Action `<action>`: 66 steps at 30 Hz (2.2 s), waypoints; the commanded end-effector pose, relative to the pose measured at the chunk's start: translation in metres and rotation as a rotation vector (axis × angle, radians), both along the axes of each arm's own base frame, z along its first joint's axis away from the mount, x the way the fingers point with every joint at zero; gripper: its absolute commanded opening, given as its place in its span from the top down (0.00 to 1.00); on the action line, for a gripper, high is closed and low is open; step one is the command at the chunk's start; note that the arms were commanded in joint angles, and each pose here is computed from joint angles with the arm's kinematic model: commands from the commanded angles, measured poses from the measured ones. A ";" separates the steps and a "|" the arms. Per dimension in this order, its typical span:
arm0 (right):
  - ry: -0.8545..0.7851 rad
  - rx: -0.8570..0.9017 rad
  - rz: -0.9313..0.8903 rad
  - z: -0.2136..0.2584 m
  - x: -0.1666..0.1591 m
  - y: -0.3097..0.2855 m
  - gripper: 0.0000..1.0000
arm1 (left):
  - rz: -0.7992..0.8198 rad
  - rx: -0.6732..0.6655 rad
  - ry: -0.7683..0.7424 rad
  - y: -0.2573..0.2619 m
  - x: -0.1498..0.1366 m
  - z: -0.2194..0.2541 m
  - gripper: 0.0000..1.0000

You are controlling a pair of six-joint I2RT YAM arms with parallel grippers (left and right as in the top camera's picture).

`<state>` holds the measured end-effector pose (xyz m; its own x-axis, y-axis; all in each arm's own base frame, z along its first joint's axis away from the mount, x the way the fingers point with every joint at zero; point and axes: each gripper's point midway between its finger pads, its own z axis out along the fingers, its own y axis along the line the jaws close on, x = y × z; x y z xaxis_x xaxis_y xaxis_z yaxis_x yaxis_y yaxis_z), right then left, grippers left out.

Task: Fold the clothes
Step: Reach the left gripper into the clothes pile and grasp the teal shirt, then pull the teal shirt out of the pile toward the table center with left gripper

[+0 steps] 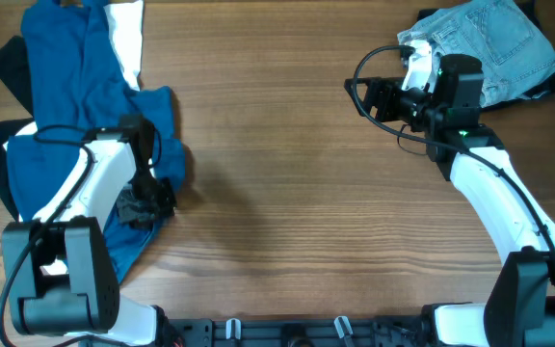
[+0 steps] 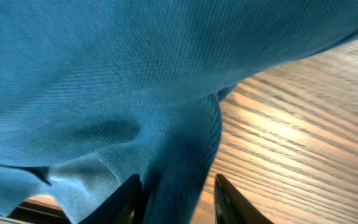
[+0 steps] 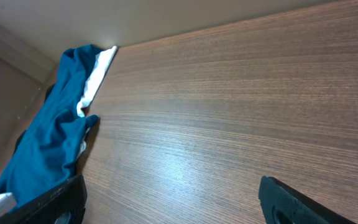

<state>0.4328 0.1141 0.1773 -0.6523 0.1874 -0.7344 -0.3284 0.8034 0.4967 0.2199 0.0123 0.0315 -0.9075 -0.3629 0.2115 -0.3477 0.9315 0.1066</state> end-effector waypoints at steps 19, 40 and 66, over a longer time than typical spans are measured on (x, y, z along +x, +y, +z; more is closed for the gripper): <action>0.028 0.066 -0.104 0.003 0.011 -0.047 0.11 | -0.432 -0.449 -0.727 -0.260 0.182 0.135 0.96; -0.046 0.190 -0.317 0.035 0.008 -0.168 0.11 | -0.643 -0.778 -1.049 -0.413 0.185 0.173 0.00; 0.004 0.072 -0.131 0.013 0.008 -0.076 0.12 | 0.338 0.153 -0.397 0.137 0.110 -0.063 0.01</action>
